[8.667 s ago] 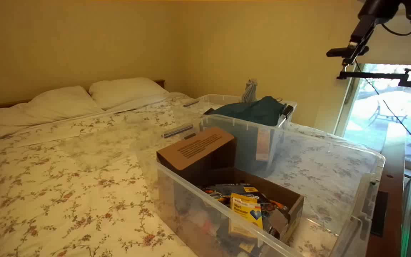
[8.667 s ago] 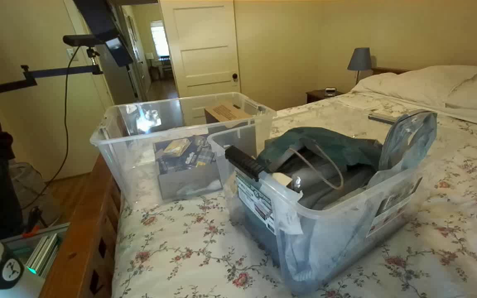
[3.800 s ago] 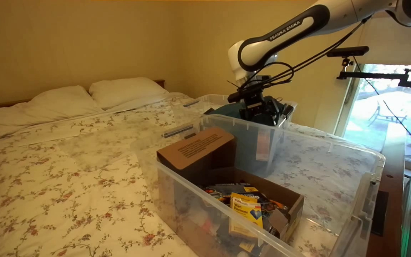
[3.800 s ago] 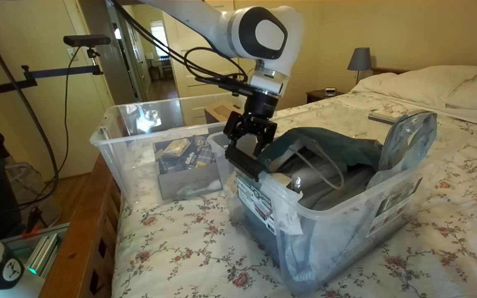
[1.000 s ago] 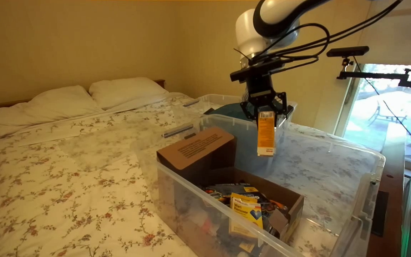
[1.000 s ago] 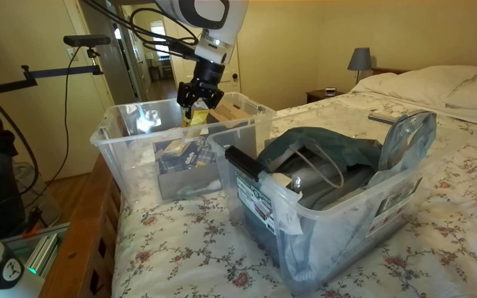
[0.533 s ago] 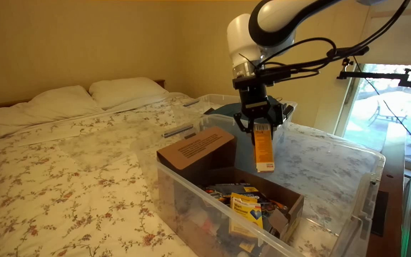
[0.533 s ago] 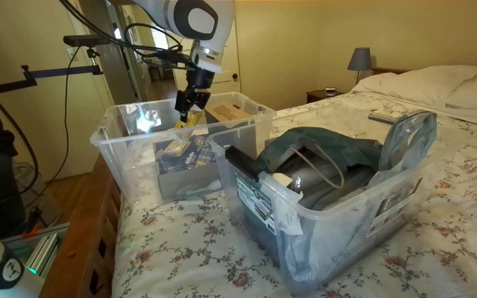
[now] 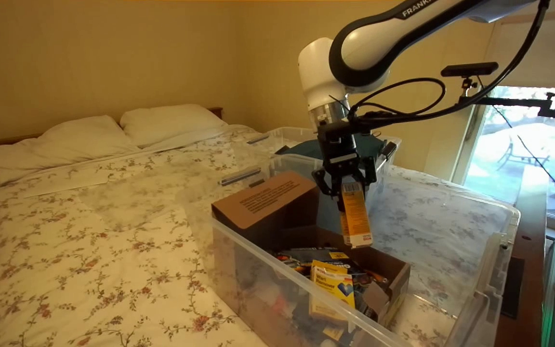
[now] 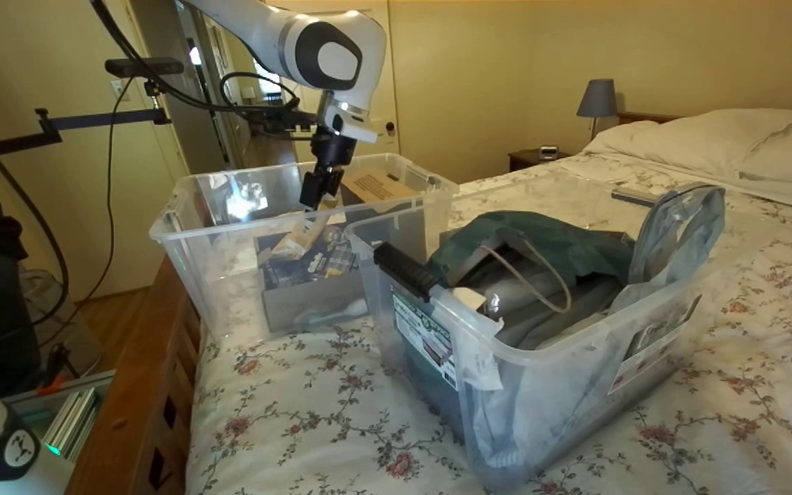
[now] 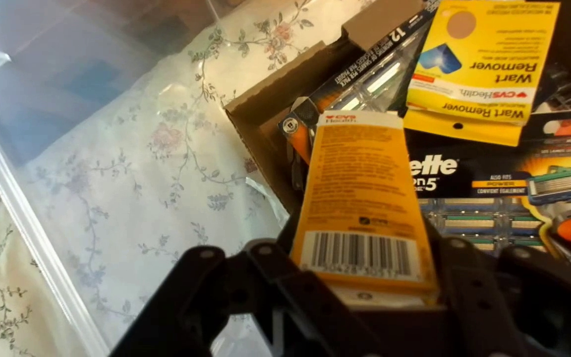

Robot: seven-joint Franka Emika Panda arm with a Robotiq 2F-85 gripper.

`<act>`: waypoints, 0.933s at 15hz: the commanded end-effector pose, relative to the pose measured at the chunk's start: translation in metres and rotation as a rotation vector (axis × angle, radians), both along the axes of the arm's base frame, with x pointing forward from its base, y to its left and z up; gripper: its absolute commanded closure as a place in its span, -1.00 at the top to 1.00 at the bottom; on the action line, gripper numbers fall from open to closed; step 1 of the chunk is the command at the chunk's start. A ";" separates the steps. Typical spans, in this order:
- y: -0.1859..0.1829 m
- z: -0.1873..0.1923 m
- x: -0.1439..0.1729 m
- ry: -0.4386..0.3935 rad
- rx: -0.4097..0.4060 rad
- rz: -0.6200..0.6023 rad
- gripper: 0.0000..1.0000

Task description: Move the orange box from the tote on the right to the one on the left

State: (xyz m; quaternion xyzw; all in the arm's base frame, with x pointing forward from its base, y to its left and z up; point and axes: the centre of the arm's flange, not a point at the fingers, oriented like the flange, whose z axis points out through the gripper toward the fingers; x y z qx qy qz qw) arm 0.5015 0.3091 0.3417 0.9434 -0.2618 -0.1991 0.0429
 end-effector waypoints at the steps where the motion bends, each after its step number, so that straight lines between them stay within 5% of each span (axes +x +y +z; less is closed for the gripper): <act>1: 0.000 -0.003 -0.004 -0.027 0.055 0.162 -0.51; 8: 0.009 -0.036 -0.015 -0.036 0.157 0.516 -0.51; 14: 0.022 -0.078 -0.023 0.096 0.241 0.802 -0.51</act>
